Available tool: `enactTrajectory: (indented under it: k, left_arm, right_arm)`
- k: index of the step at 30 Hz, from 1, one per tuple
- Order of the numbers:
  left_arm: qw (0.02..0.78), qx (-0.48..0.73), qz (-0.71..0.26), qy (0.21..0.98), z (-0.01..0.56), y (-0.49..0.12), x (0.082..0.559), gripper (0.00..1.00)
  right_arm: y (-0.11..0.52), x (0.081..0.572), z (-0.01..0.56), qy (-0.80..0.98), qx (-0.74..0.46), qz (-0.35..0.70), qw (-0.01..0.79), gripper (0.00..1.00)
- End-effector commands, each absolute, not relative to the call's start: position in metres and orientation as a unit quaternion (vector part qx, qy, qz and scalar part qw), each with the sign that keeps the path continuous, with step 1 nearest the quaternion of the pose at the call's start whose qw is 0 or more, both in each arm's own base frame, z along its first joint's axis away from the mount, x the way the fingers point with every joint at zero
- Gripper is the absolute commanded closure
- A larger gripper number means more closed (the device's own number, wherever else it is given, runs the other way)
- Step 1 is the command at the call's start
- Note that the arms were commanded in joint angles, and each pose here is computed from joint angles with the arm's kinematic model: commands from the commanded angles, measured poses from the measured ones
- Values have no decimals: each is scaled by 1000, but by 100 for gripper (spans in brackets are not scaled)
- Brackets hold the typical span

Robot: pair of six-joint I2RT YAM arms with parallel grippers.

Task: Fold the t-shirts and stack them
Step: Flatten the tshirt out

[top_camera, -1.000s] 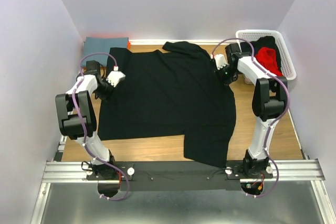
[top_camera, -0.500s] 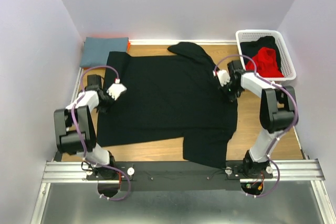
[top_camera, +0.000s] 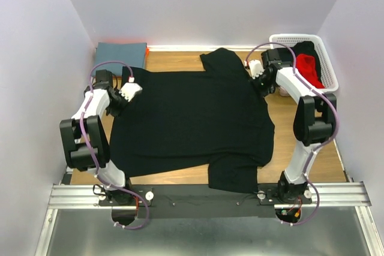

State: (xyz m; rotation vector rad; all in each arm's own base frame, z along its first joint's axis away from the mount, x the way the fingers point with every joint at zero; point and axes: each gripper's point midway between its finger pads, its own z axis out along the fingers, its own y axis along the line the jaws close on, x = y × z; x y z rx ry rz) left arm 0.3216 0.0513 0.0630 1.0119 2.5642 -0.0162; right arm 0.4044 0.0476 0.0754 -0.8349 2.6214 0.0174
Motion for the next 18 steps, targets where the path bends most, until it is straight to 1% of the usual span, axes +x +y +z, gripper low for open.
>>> enactTrajectory:
  k: [1,5,9,11,12,14,15,17,18]
  left_arm:
    - [199,342,-44,917,50,38,336,100]
    - [183,335,-50,923,25,39,334,100]
    - [156,335,-54,928,-1,39,315,100]
    - [145,334,-49,930,-6,41,306,100]
    - [133,337,-52,931,-13,40,294,100]
    - [125,338,-43,932,-14,43,282,100]
    - [109,341,-47,933,-21,42,266,100]
    - [101,344,-39,933,-20,43,253,100]
    - [81,347,-41,933,-25,44,237,100]
  right_arm:
    - [61,411,51,946,-276,50,163,79]
    - [65,419,36,949,-270,60,153,79]
    - [59,413,17,952,-272,50,135,80]
    - [49,401,5,953,-279,29,118,80]
    - [45,396,2,952,-282,21,113,81]
    - [33,377,-6,953,-289,7,93,81]
    - [29,368,-9,953,-290,4,85,82]
    - [21,359,-2,951,-297,-5,89,82]
    - [18,345,-6,951,-299,-5,76,81]
